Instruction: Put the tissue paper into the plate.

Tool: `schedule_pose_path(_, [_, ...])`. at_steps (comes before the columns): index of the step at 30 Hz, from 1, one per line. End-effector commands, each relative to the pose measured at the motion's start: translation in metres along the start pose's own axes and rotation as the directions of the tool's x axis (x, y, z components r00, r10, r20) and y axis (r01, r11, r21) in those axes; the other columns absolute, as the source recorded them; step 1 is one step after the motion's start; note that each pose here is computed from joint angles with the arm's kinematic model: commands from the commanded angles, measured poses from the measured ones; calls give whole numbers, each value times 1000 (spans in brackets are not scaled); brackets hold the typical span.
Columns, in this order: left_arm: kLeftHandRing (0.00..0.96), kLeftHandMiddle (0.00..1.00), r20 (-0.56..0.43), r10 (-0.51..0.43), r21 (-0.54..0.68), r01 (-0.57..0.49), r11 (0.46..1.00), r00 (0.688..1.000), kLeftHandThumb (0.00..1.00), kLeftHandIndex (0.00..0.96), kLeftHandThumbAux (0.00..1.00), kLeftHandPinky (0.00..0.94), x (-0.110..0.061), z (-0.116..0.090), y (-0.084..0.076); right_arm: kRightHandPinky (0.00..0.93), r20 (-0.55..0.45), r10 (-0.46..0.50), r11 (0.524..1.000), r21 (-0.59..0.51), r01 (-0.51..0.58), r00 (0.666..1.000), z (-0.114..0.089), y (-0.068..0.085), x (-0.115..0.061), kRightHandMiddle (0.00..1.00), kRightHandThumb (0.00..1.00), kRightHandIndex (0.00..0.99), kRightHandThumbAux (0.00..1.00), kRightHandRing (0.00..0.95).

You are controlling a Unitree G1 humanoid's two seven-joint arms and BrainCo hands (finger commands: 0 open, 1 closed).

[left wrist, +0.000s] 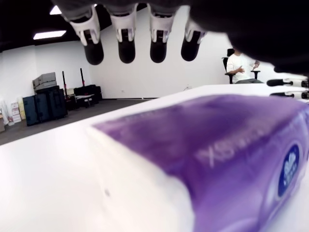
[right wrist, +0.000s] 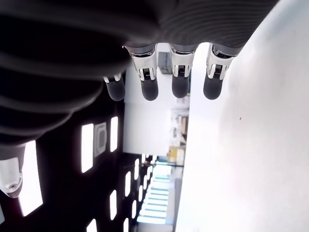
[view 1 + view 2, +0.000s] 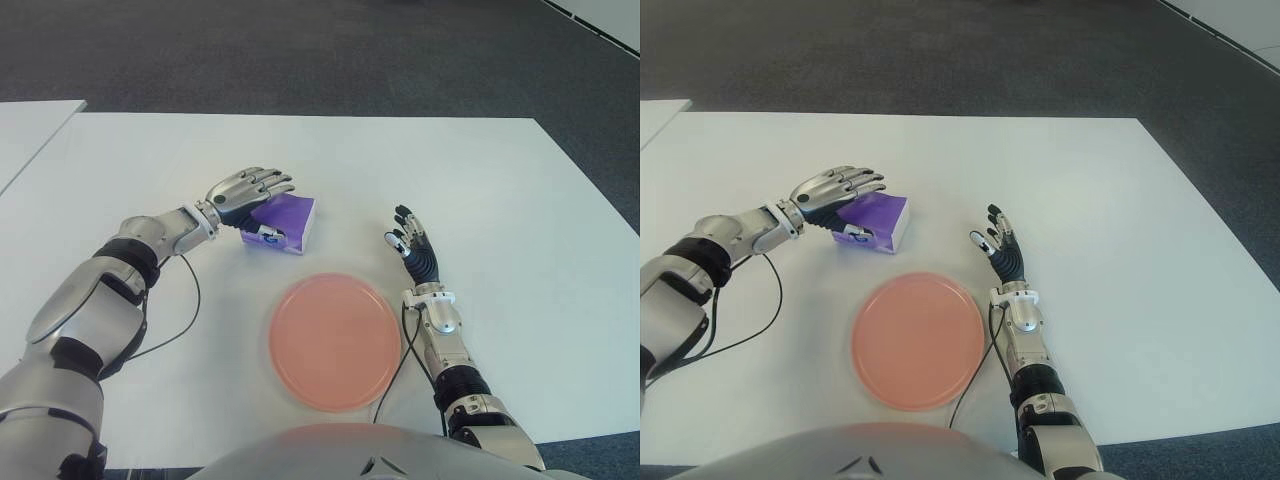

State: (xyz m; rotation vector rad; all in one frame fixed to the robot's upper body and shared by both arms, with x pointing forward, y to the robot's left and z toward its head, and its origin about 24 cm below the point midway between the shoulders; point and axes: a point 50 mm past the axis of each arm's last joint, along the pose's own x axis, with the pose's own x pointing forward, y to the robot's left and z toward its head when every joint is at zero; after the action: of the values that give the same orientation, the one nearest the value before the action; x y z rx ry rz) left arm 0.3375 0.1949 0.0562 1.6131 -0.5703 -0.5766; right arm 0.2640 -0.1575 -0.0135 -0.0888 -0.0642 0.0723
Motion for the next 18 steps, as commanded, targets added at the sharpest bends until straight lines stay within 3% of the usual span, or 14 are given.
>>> schedule_pose_path(1, [0, 0, 13, -51, 21, 51, 998, 999, 380, 0, 141, 0, -1, 6, -13, 0, -169, -9, 999, 33, 15, 986, -31, 4, -23, 0, 0, 0, 464, 0])
schedule_pose_path(9, [0, 0, 35, -126, 76, 123, 989, 991, 377, 0, 134, 0, -2, 20, -36, 0, -175, -11, 999, 33, 18, 985, -32, 7, -21, 0, 0, 0, 469, 0])
schedule_pose_path(18, [0, 0, 29, -188, 103, 184, 978, 982, 395, 0, 134, 0, -2, 25, -48, 0, -170, -1, 1000, 18, 4, 986, -32, 9, -21, 0, 0, 0, 469, 0])
